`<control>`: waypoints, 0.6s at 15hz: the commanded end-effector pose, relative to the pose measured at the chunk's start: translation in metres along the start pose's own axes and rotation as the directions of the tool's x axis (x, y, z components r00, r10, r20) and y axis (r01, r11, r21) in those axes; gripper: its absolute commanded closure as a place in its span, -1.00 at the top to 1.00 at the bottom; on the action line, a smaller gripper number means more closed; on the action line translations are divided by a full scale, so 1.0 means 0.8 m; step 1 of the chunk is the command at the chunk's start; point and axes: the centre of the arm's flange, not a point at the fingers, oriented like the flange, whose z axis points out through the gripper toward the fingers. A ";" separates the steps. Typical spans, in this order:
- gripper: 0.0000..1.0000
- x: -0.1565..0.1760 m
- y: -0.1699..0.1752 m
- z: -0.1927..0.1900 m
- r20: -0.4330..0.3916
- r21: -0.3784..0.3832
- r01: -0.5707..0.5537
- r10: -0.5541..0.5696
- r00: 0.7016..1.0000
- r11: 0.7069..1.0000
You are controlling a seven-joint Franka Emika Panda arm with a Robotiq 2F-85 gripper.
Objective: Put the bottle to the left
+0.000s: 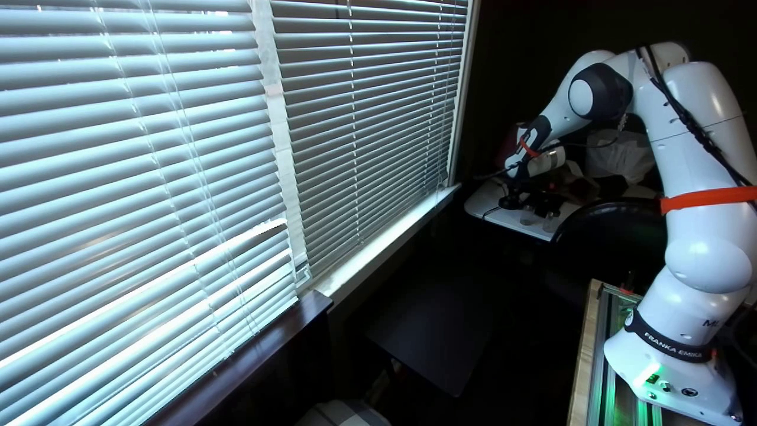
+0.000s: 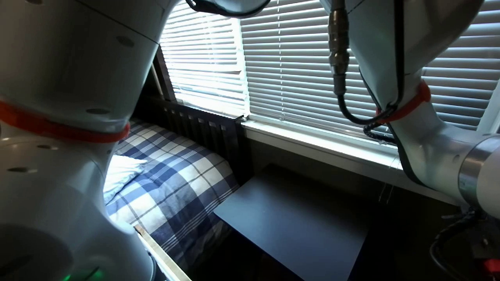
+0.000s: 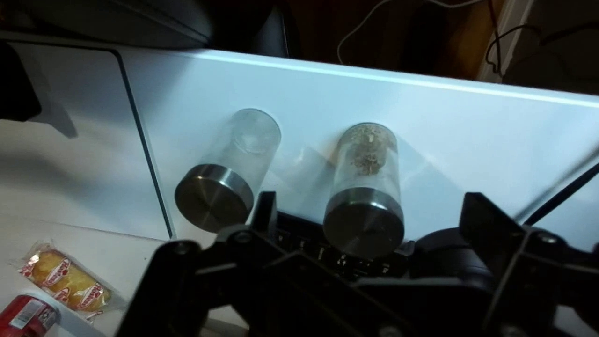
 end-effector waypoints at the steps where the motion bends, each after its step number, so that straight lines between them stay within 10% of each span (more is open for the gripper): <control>1: 1.00 0.015 -0.010 0.023 -0.009 0.028 -0.055 0.055 0.998 0.998; 9: 1.00 0.024 -0.013 0.044 -0.018 0.025 -0.099 0.099 0.995 0.995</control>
